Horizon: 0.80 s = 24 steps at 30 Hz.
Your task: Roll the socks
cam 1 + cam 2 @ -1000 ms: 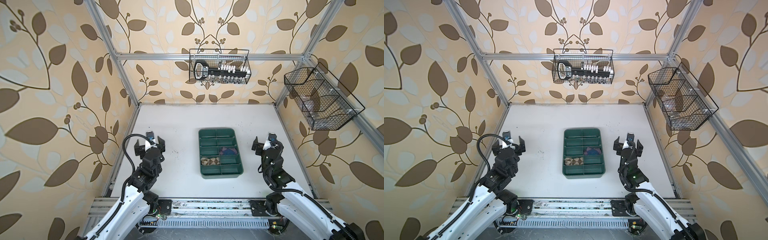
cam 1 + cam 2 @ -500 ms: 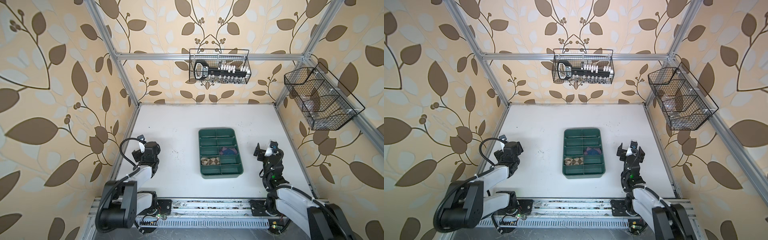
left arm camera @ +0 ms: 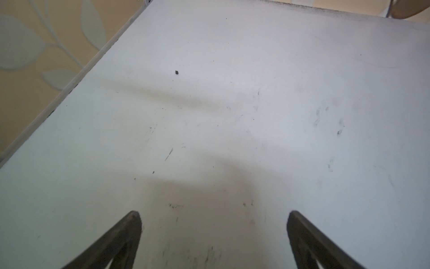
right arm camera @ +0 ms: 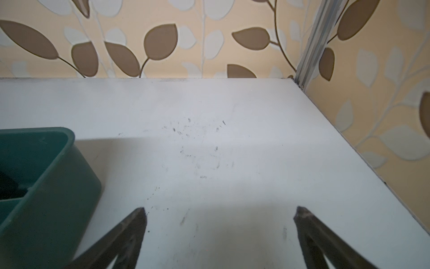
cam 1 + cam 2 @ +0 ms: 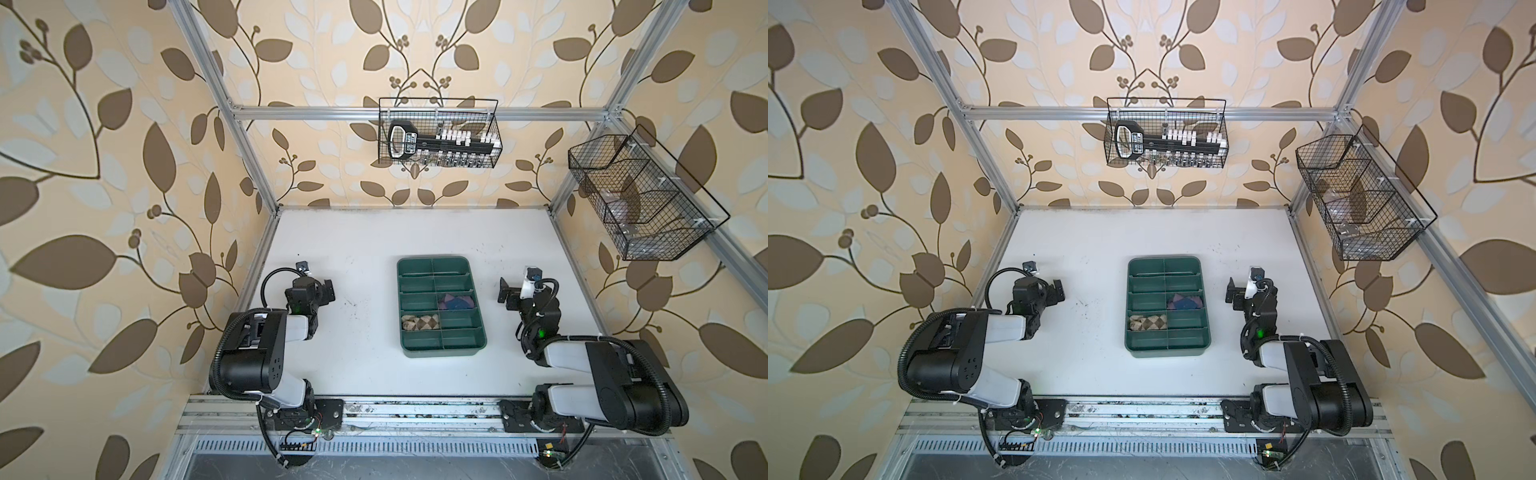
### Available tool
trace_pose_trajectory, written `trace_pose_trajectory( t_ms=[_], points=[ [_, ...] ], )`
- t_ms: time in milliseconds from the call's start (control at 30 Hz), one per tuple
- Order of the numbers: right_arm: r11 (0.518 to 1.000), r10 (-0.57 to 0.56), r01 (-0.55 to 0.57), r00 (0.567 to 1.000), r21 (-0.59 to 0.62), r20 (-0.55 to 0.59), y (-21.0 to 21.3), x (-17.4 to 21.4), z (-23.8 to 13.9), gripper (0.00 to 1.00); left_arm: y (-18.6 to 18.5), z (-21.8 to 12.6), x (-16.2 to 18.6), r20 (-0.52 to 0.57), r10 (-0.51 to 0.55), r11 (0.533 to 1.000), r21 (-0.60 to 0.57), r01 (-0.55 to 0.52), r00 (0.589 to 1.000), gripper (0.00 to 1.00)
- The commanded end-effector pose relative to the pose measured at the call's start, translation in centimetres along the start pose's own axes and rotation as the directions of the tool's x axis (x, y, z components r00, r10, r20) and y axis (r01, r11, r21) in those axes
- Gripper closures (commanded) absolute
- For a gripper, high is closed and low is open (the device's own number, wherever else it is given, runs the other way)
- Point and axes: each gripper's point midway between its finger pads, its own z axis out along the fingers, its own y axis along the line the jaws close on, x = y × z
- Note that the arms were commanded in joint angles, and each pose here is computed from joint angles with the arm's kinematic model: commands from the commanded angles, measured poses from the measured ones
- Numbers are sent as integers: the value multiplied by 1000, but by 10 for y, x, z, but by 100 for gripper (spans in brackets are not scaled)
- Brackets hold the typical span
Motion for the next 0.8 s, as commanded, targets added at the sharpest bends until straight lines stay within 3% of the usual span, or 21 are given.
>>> trace_pose_trajectory(
  t_ms=[0, 767],
  points=[
    [1000, 3, -2, 999, -22, 41, 5, -13, 1, 0, -12, 0, -27, 80, 22, 999, 43, -26, 997, 1],
    [999, 15, -14, 1000, -48, 22, 5, -11, 5, 0, -12, 1, -26, 75, 21, 999, 44, -25, 997, 1]
  ],
)
